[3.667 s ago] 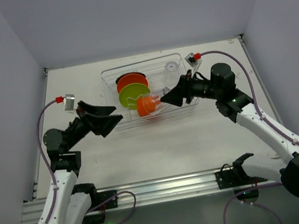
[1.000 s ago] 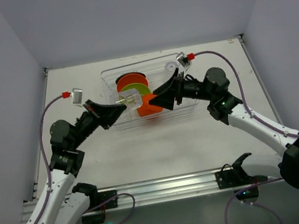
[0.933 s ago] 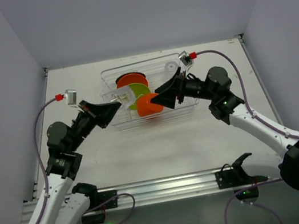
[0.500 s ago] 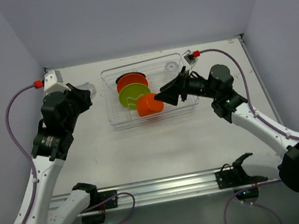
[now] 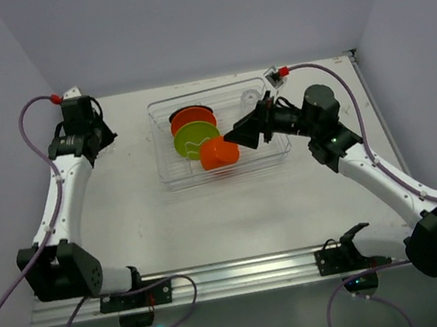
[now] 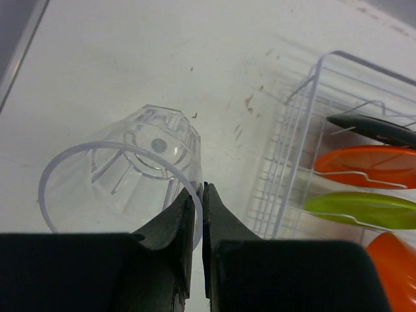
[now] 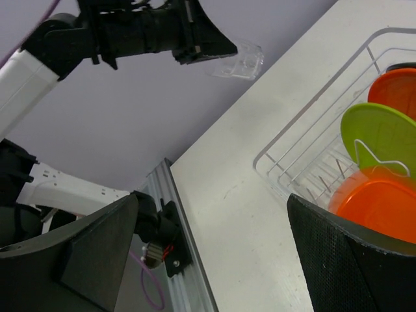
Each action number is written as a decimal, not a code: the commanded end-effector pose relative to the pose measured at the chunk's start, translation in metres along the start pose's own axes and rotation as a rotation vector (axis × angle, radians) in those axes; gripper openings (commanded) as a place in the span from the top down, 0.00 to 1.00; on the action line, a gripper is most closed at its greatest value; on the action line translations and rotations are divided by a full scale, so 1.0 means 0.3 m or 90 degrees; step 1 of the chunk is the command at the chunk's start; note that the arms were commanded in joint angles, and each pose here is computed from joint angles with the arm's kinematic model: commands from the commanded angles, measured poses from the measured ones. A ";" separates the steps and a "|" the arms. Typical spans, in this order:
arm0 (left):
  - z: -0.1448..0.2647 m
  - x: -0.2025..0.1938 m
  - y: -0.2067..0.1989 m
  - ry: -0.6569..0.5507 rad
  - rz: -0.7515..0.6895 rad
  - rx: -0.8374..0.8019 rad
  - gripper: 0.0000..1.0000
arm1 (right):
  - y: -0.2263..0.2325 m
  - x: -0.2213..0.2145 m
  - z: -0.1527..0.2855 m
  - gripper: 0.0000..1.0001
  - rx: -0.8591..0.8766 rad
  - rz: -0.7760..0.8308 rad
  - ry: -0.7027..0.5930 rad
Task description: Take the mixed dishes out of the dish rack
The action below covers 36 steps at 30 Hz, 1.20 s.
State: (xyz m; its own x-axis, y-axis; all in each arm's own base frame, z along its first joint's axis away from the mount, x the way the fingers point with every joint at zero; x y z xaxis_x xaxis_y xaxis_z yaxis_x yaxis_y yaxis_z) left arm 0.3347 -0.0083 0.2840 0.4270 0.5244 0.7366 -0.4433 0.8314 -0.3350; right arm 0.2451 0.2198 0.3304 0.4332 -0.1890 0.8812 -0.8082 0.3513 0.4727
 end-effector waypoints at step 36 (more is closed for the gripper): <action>-0.555 -0.113 0.023 0.251 -0.088 0.167 0.99 | 0.030 0.035 0.003 0.01 0.033 0.025 0.027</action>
State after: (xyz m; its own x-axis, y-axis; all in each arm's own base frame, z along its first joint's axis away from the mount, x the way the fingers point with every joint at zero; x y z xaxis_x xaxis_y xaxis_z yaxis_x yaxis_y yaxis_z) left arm 0.4442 0.0074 0.1580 0.7387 0.5009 0.4509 -0.5335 0.8435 -0.0629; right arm 0.2503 0.2238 0.3316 0.4580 -0.1363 0.8784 -0.8160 0.3276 0.4763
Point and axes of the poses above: each gripper's point midway between its finger pads, its own z axis back along the fingers, its own y axis along the line the jaws close on, x = y × z, the point moved 6 cm from there along z, back along the fingers, and after that the axes turned 10 degrees about z, right-handed, at the moved point
